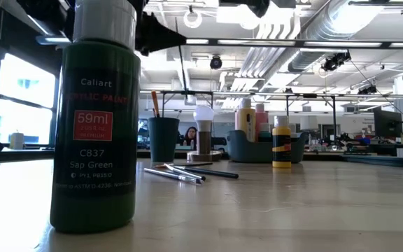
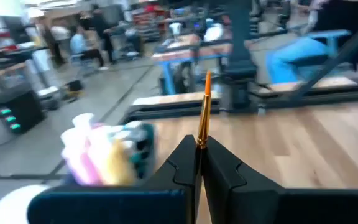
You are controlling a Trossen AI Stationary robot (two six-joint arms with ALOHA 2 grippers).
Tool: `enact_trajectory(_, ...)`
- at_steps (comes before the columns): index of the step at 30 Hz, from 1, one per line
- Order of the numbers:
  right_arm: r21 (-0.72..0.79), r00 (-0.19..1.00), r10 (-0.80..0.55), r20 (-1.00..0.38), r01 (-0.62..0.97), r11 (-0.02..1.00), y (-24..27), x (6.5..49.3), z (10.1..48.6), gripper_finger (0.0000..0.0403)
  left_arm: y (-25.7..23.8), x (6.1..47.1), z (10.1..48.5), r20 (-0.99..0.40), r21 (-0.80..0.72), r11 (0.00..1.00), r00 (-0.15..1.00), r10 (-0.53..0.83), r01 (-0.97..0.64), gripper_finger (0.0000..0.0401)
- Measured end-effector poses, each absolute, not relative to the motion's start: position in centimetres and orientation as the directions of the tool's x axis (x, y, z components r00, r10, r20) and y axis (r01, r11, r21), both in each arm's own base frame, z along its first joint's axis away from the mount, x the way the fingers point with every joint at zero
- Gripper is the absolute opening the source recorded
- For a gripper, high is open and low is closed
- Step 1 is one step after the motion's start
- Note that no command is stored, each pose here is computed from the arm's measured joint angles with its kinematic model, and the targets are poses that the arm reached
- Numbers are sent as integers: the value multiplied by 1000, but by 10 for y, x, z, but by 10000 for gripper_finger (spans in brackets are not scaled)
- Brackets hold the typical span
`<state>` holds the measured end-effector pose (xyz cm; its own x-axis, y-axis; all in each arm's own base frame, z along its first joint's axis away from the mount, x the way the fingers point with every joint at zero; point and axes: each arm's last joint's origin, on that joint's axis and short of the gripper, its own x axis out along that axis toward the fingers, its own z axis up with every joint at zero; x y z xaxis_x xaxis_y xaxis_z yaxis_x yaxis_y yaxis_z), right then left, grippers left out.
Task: Pick & Place Paint Supplies
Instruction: Put the gold paintbrush into the blue cup
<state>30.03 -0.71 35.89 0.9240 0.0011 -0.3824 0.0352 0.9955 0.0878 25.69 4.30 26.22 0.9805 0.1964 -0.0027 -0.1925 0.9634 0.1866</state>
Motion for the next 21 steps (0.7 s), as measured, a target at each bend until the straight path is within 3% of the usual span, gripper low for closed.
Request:
enact_trajectory(11,78,884,34,-467,3,997,4,290,355,124,109,211,282,8,144,915,925,381,-378,6)
enact_trajectory(21,48,849,1,-528,29,998,10,314,330,116,152,207,253,-117,21,909,902,415,-416,6)
